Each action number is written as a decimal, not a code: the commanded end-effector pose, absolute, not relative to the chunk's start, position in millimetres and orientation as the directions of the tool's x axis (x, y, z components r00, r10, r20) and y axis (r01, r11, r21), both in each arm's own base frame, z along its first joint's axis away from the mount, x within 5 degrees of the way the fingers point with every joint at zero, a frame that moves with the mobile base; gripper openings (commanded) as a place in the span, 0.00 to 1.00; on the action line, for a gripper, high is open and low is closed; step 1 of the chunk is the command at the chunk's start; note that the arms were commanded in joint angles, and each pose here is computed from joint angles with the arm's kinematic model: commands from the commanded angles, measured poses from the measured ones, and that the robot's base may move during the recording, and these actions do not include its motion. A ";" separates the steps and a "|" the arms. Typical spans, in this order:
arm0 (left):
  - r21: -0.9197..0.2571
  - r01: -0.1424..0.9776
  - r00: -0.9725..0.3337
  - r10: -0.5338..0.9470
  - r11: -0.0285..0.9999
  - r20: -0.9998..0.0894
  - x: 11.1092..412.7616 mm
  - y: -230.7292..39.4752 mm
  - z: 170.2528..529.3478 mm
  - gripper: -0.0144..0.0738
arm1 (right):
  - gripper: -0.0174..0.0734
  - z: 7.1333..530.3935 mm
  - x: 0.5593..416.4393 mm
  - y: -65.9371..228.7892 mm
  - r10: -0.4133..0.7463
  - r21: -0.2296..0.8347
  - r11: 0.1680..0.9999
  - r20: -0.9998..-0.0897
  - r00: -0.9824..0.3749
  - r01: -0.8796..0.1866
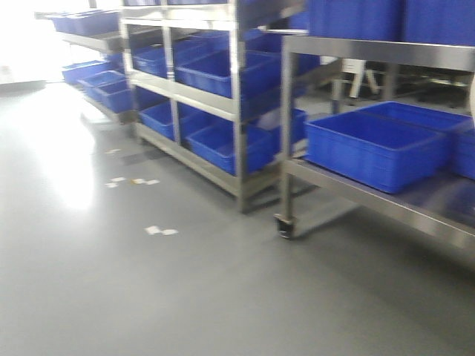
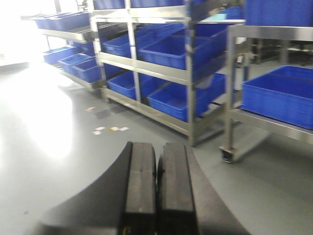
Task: Move white bin to right shelf second layer
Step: 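Drive the base past the crate shelves carrying the bin, then drive toward the window and turn to the roller shelf rack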
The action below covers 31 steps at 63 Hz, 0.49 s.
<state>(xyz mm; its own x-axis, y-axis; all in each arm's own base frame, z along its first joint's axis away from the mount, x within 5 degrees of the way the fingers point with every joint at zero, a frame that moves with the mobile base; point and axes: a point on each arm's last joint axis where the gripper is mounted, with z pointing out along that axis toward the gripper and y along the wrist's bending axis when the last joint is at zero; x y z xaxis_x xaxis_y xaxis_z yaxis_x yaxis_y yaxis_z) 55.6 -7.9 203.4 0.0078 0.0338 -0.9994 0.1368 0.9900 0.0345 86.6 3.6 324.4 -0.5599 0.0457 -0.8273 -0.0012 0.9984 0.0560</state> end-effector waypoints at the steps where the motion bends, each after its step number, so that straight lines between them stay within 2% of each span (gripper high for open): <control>1: 0.026 0.134 0.067 0.017 0.991 -0.998 55.9 -7.7 199.4 0.26 | 0.26 340.8 89.7 3.8 0.045 0.057 0.998 -0.886 -0.461 -0.011; 31: 0.026 0.134 0.067 0.017 0.991 -0.998 55.9 -7.7 199.4 0.26 | 0.26 340.7 89.7 3.8 0.045 0.057 0.998 -0.886 -0.462 -0.011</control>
<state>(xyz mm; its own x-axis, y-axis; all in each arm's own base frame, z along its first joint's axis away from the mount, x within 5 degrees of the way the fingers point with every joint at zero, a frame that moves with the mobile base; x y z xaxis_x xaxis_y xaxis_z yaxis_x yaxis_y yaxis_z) 55.6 -7.9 203.4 0.0078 0.0338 -0.9994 0.1368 0.9900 0.0345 86.6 3.6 324.4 -0.5599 0.0457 -0.8273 -0.0012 0.9984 0.0560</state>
